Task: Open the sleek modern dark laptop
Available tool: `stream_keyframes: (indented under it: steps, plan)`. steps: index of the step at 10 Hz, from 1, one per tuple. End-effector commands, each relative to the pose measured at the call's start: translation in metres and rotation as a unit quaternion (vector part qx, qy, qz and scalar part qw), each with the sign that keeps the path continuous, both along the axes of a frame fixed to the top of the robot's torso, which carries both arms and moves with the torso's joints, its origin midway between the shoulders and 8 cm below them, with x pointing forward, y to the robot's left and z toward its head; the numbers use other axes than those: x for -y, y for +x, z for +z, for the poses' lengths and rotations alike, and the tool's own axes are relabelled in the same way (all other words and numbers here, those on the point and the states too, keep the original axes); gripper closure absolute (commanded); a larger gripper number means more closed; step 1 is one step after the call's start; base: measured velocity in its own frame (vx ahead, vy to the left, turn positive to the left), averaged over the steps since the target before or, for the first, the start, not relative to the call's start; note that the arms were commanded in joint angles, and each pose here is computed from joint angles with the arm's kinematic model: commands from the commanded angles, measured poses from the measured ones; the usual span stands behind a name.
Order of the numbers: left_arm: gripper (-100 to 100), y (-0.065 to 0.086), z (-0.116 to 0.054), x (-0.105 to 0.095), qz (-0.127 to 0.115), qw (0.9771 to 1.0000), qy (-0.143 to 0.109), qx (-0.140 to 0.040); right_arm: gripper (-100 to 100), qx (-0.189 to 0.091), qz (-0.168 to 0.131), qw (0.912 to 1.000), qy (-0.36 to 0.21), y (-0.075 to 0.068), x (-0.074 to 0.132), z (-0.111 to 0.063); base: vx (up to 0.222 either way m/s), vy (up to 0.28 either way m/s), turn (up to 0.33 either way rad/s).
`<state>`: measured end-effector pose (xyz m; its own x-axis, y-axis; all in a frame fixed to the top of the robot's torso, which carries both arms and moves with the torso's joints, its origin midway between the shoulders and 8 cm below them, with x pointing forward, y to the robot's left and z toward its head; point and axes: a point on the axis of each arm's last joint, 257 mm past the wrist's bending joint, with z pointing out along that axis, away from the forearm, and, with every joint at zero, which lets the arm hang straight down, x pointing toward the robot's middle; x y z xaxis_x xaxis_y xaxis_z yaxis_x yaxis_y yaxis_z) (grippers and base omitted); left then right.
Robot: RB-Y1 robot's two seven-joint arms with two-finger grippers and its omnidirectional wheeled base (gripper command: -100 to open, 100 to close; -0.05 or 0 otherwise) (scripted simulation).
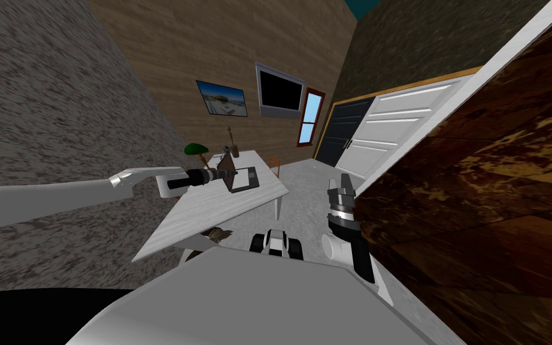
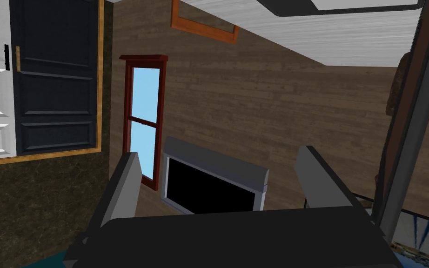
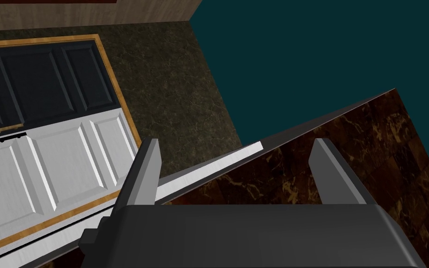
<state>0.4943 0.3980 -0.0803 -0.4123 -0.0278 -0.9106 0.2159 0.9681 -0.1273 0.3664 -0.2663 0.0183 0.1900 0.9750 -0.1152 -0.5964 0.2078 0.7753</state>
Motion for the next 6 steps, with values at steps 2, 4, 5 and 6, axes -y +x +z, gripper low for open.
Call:
stream_keyframes:
  steps: [2, 4, 5, 6]
  plan:
    - [-100, -0.005, 0.006, -0.018, 0.026, 0.9994, 0.002, -0.024, 0, 0.000, 0.000, 1.0000, 0.000, 0.000, 0.000, 0.000, -0.020, 0.031, -0.003]
    - [-100, -0.005, 0.008, -0.020, 0.027, 0.9993, 0.008, -0.024, 0, 0.000, 0.000, 1.0000, 0.000, 0.000, 0.000, 0.000, -0.011, 0.021, -0.001]
    - [-100, -0.008, 0.012, -0.028, 0.037, 0.9988, 0.009, -0.032, 0, 0.000, 0.000, 1.0000, 0.000, 0.000, 0.000, 0.000, -0.009, 0.014, 0.003]
    - [-100, -0.010, 0.014, -0.034, 0.047, 0.9981, 0.008, -0.038, 0, 0.000, 0.000, 1.0000, 0.000, 0.000, 0.000, 0.000, -0.014, 0.024, -0.006]
